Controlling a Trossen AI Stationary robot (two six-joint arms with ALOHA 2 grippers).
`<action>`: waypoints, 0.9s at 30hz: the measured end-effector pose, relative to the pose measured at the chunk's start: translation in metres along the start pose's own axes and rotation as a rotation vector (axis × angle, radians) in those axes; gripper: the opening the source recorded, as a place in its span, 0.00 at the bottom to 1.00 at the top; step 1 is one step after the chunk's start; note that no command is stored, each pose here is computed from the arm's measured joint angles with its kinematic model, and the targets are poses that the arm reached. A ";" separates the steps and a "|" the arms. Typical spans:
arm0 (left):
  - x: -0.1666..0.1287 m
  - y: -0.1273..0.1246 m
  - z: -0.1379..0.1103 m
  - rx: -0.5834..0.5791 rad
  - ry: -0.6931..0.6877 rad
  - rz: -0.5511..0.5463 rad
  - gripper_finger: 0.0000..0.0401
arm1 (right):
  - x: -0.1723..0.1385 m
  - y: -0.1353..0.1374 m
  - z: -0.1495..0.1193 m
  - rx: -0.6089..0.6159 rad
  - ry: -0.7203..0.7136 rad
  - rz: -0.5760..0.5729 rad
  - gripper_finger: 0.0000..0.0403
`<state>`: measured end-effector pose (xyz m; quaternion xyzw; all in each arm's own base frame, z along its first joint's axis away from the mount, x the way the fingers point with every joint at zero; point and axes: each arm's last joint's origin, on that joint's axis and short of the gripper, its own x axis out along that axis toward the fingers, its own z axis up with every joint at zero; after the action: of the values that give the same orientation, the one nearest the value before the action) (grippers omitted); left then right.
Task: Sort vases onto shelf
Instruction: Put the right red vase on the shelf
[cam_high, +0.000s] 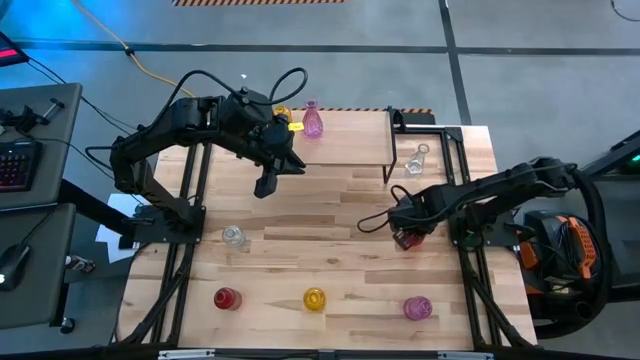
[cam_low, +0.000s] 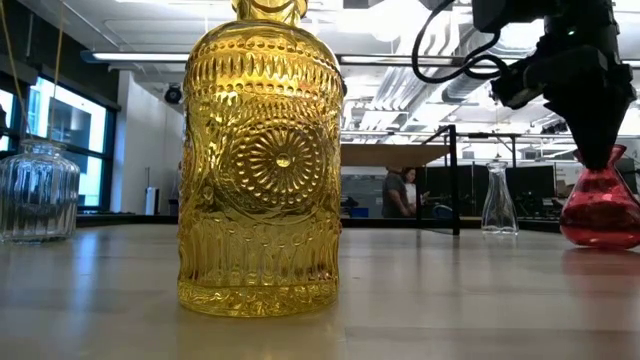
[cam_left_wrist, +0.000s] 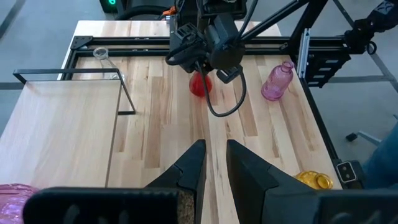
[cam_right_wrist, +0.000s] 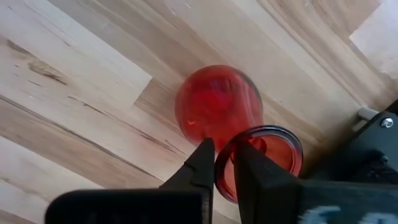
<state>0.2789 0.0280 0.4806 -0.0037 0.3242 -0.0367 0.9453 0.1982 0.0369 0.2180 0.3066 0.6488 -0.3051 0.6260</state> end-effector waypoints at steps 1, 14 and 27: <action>0.000 0.000 0.000 0.000 0.000 0.000 0.14 | 0.000 -0.001 0.000 0.002 0.004 -0.003 0.04; 0.000 0.001 0.000 0.000 0.002 0.025 0.14 | -0.024 -0.004 0.003 -0.010 -0.066 0.026 0.00; 0.000 0.001 0.000 0.000 0.002 0.025 0.14 | -0.101 -0.010 0.026 -0.136 -0.258 0.061 0.00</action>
<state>0.2788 0.0287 0.4806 0.0005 0.3253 -0.0247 0.9453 0.2090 0.0085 0.3183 0.2412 0.5724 -0.2781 0.7327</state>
